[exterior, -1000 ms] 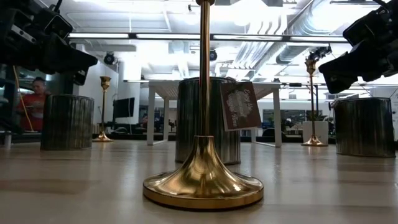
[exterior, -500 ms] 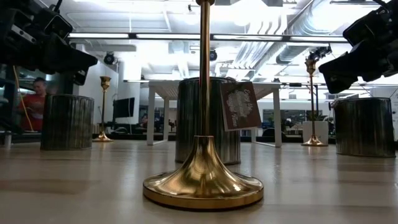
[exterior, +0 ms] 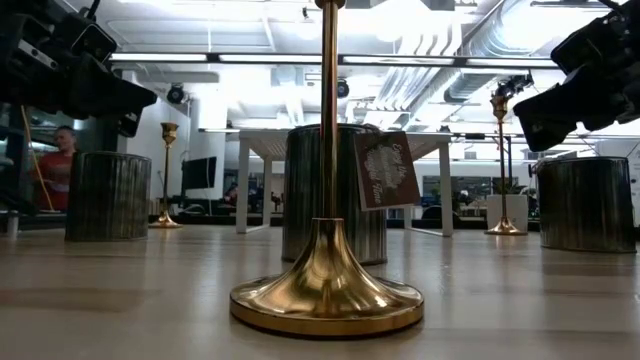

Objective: Pick & Place candle stick holders
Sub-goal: Put the top right gold candle holder on the shelf

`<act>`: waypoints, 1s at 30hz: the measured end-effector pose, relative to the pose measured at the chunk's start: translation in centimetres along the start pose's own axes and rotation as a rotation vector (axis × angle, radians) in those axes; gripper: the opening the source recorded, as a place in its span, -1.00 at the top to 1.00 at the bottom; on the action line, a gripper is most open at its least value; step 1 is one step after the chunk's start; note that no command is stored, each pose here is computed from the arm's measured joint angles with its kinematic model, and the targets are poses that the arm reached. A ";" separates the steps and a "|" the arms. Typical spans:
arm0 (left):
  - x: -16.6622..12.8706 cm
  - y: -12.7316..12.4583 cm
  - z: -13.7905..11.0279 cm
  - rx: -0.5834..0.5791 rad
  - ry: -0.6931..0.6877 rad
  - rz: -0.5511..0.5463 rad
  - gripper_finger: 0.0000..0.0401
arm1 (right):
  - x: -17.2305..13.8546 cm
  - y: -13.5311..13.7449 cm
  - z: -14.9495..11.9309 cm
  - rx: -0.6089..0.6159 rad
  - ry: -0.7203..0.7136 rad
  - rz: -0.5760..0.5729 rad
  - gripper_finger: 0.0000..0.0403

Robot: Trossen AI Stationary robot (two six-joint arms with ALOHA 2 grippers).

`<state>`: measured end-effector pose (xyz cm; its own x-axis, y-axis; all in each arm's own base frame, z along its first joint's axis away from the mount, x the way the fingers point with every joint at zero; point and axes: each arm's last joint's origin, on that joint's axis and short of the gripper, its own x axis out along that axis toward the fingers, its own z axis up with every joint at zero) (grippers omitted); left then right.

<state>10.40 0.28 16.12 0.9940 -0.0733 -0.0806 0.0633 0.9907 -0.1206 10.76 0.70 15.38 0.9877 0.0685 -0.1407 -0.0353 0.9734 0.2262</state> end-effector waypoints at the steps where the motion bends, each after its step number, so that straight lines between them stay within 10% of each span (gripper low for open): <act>1: 0.0 0.0 0.0 0.000 0.000 0.000 1.00 | 0.0 0.0 0.0 0.044 -0.005 -0.012 0.98; 8: 0.0 0.0 0.0 0.000 0.000 0.000 1.00 | -0.1 -0.2 0.9 0.269 -0.127 -0.110 0.98; 18: 0.0 0.0 0.0 0.000 0.000 0.001 1.00 | -0.9 -0.1 3.5 0.275 -0.153 -0.271 0.92; 30: 0.0 0.0 0.0 0.000 0.000 0.001 1.00 | -3.2 -1.1 5.3 0.129 -0.160 -0.895 0.55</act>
<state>10.40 0.28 16.12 0.9941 -0.0728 -0.0804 0.0628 0.9907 -0.1204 8.45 -1.72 20.66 0.6479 -0.7395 -0.1826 0.7607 0.6162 0.2040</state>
